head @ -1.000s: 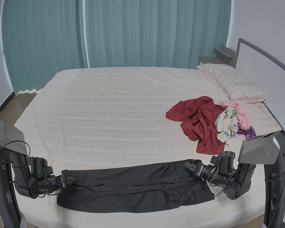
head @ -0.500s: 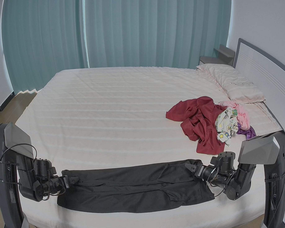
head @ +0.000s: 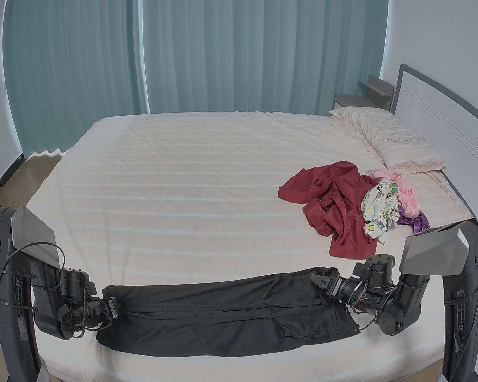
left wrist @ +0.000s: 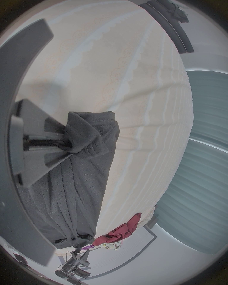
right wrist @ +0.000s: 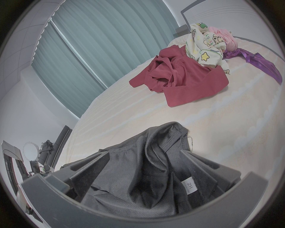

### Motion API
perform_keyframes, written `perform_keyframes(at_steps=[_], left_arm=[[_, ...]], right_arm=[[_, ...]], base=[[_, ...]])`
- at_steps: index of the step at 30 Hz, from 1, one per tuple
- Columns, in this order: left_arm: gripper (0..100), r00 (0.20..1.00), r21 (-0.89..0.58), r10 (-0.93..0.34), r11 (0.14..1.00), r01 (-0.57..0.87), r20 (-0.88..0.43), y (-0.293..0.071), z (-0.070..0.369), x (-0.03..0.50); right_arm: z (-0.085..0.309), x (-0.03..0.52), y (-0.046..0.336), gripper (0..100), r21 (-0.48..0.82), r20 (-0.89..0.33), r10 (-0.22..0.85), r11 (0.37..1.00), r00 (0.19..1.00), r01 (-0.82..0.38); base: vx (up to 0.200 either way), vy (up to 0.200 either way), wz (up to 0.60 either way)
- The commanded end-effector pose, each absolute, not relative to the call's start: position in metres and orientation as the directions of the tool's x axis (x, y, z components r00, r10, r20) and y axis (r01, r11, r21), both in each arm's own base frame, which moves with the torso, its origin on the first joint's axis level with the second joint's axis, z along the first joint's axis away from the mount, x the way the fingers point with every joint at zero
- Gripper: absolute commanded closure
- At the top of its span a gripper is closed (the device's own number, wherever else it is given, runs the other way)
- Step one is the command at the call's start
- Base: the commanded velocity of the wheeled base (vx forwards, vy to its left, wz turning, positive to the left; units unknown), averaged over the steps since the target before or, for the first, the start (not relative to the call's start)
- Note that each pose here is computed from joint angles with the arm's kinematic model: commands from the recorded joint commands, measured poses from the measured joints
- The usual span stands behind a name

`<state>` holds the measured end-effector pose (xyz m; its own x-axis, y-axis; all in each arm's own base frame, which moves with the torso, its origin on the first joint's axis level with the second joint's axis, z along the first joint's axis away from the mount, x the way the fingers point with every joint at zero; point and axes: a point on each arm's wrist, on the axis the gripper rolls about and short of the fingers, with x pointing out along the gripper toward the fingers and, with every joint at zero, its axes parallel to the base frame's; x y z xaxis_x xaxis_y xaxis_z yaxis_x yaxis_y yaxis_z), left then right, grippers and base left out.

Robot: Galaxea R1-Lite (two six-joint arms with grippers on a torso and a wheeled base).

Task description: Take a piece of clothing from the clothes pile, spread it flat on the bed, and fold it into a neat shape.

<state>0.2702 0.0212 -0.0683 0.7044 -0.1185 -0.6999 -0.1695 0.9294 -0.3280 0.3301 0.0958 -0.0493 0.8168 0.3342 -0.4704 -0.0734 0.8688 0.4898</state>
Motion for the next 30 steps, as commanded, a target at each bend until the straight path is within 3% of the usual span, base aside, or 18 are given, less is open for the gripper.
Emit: perform_keyframes(at_steps=[1,30], left_arm=[[100,0.703,-0.329,-0.118,0.928,-0.172,-0.701,0.022,-0.068,0.269],[100,0.815,-0.386,0.015,0.875,-0.291,-0.579,0.060,-0.001,0.262]], right_arm=[[-0.050,0.330,0.096,0,0.490,-0.472,0.335,0.869,0.816,-0.073],[-0.044,0.333,0.086,0,0.498,-0.451,0.316,0.865,0.834,-0.058]], base=[[0.000,0.000,0.00],[0.000,0.000,0.00]])
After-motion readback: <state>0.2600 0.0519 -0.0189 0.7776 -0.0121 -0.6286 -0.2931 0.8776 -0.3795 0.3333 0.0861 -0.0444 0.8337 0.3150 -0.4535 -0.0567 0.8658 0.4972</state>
